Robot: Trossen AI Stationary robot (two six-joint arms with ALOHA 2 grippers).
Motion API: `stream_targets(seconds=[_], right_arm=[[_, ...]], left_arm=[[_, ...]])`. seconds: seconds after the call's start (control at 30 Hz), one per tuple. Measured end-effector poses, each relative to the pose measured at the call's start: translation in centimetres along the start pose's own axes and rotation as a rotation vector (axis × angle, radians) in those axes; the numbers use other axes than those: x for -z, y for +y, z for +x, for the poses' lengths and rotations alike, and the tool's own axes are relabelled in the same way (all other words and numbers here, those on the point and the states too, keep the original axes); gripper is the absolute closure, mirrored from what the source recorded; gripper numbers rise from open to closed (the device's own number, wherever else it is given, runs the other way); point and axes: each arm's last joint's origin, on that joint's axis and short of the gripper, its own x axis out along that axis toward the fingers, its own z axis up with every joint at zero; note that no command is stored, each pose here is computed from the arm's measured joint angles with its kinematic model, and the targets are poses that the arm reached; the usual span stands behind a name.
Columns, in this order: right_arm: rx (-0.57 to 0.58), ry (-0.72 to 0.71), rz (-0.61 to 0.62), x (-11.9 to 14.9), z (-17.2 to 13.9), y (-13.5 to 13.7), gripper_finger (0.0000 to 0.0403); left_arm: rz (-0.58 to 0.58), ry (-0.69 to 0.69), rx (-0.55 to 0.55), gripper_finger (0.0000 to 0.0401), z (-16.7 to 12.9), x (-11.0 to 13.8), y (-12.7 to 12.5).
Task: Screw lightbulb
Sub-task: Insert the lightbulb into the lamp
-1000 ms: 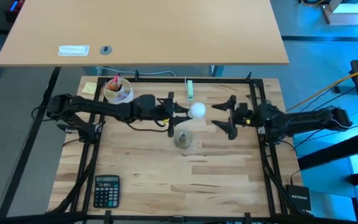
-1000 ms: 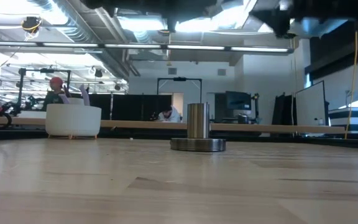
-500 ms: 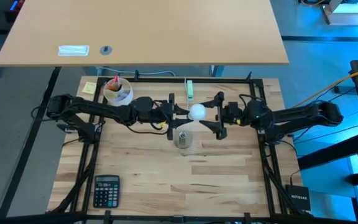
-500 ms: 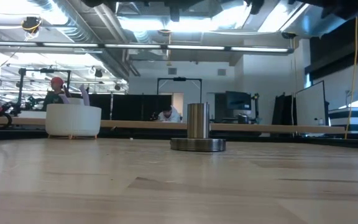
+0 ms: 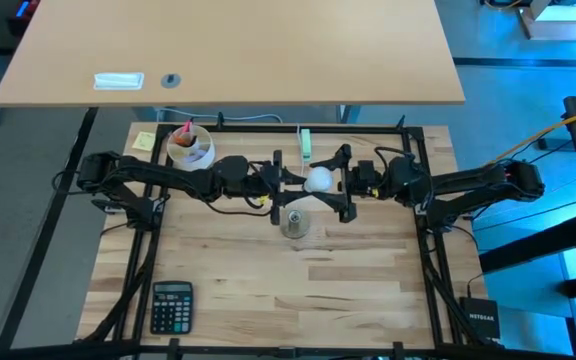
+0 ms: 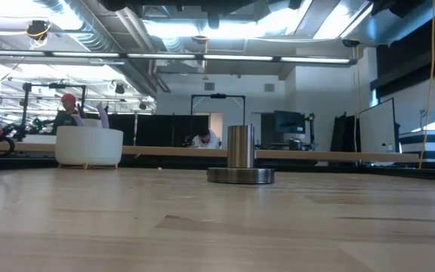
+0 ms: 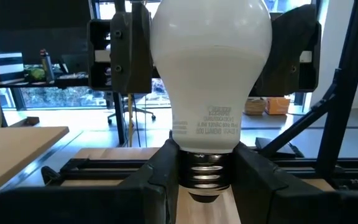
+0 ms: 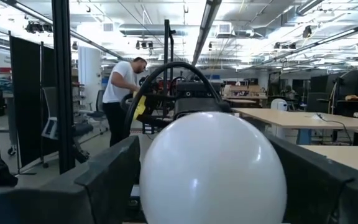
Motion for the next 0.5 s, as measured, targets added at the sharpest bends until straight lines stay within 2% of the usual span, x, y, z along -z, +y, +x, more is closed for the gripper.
stream_targets(seconds=[0.17, 0.3, 0.5], right_arm=[[0.002, 0.001, -0.021, 0.01, 0.0, -0.01, 0.0102], [0.002, 0.002, -0.024, 0.02, 0.0, 0.0, 0.0137], [0.019, 0.04, -0.026, 0.36, -0.03, -0.05, 0.0137]], left_arm=[[-0.002, 0.004, 0.001, 0.0304, -0.01, 0.03, 0.0], [-0.003, 0.008, 0.001, 0.0279, -0.01, 0.07, 0.0], [-0.011, 0.074, -0.006, 0.0237, -0.06, 0.66, 0.05]])
